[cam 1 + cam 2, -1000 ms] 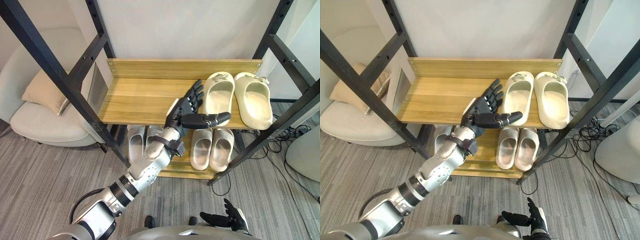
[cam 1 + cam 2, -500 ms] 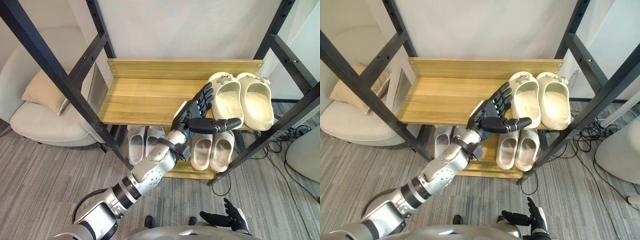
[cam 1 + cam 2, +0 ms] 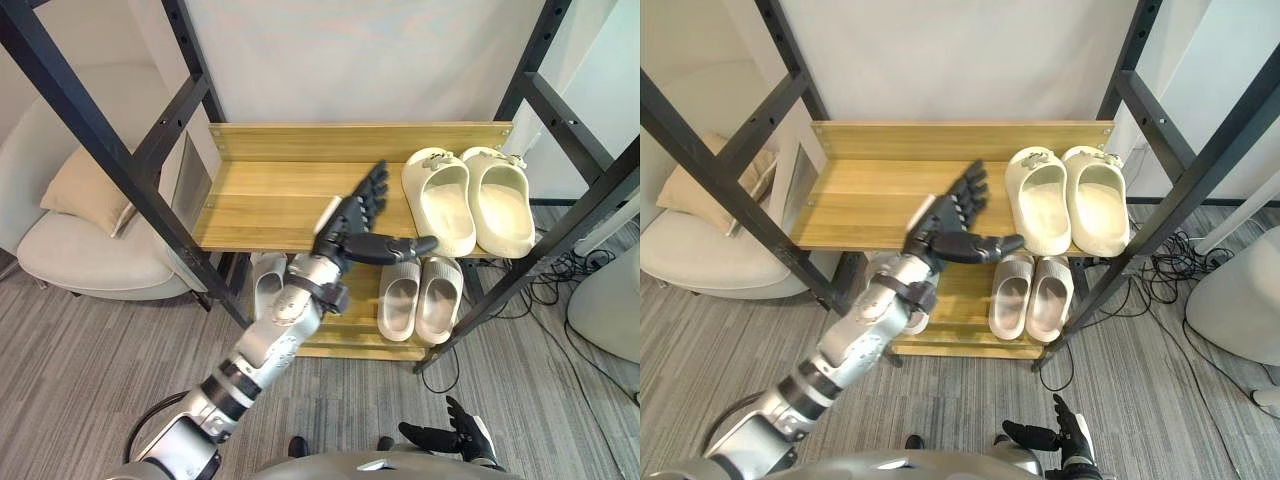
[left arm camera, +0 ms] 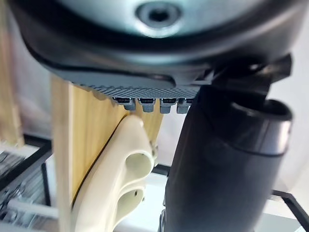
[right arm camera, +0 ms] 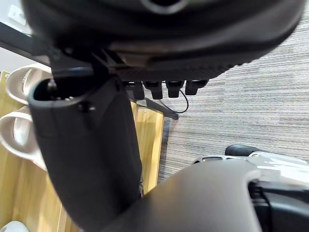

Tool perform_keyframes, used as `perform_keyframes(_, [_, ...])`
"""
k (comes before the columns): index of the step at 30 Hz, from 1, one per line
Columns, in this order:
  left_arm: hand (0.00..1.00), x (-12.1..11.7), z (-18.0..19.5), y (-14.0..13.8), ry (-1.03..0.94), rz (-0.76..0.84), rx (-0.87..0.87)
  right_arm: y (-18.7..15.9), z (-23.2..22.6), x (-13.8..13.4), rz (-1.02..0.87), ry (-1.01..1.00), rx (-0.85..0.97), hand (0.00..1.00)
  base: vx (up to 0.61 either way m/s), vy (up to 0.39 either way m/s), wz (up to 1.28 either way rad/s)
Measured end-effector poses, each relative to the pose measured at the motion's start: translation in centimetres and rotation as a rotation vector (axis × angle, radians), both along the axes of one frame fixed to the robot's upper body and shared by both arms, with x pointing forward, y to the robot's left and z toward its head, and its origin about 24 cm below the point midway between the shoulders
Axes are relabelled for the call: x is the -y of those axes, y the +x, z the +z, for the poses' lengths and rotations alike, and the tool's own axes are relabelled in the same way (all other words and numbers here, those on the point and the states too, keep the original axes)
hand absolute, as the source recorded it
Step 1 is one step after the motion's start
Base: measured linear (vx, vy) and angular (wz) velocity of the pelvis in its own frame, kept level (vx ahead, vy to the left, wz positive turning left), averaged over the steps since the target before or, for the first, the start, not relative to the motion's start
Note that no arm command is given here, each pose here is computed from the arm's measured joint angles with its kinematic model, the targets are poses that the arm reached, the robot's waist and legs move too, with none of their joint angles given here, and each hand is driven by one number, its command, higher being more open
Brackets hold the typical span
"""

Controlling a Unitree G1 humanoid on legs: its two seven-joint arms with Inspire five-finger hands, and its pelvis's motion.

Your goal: Organize the slippers on the shoe rack

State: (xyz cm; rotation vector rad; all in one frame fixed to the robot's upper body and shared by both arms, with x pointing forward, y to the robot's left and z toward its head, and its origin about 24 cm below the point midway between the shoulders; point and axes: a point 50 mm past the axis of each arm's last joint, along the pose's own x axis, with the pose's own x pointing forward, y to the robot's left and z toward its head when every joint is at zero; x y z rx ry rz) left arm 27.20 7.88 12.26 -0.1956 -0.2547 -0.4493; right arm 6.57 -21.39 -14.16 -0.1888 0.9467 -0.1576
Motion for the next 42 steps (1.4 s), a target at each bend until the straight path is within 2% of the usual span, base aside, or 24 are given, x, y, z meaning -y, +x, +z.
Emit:
perform_keyframes(5, [1.00, -1.3, 2.9, -2.0, -0.029, 0.016, 0.167, -0.4, -0.2, 0.0, -0.002, 0.007, -0.019, 1.00, 0.02, -0.003, 0.14])
perform_keyframes(9, [1.00, -1.5, 3.1, -4.2, -0.093, -0.040, 0.185, -0.5, -0.4, 0.0, 0.000, 0.010, -0.028, 1.00, -0.01, 0.001, 0.06])
perform_keyframes(13, [1.00, -0.6, 1.5, -6.6, -0.238, -0.165, 0.049, -0.7, -0.5, 0.0, 0.000, 0.012, -0.039, 1.00, -0.03, -0.006, 0.08])
perform_keyframes(15, [1.00, 1.0, -0.9, -8.8, -0.303, -0.292, -0.116, -1.0, -0.7, 0.0, 0.000, 0.015, -0.057, 1.00, -0.02, -0.005, 0.14])
perform_keyframes(16, [1.00, 1.2, -1.1, -9.0, -0.306, -0.299, -0.128, -1.0, -0.7, 0.0, 0.000, 0.016, -0.059, 1.00, -0.02, 0.000, 0.05])
perform_keyframes(18, [1.00, 2.5, -3.1, -11.3, -0.368, -0.400, -0.281, -1.3, -0.8, 0.0, 0.003, 0.016, -0.072, 1.00, 0.00, 0.000, 0.00])
perform_keyframes(21, [1.00, 3.7, -5.4, -13.3, -0.395, -0.515, -0.433, -1.4, -0.9, 0.2, 0.010, 0.010, -0.082, 1.00, 0.00, 0.000, 0.00])
perform_keyframes(23, [1.00, 3.8, -6.5, -13.6, -0.383, -0.523, -0.481, -1.3, -1.0, 0.2, 0.020, 0.008, -0.087, 1.00, 0.00, 0.000, 0.00])
perform_keyframes(27, [1.00, 3.1, -11.4, -14.8, -0.305, -0.461, -0.675, -1.1, -1.0, 0.0, 0.051, 0.008, -0.090, 1.00, 0.02, -0.018, 0.03])
perform_keyframes(32, [1.00, 0.3, -17.1, -16.2, -0.085, -0.311, -0.834, -1.0, -1.0, -0.1, 0.067, 0.002, -0.091, 1.00, 0.00, 0.000, 0.00])
perform_keyframes(35, [1.00, -3.0, -20.4, -15.9, 0.095, -0.124, -0.900, -1.0, -1.1, -0.2, 0.066, 0.005, -0.091, 1.00, 0.00, 0.000, 0.00])
perform_keyframes(42, [1.00, -9.3, -24.0, -17.0, 0.425, 0.203, -1.000, -1.0, -1.1, -0.6, 0.060, 0.017, -0.089, 1.00, 0.00, 0.000, -0.01])
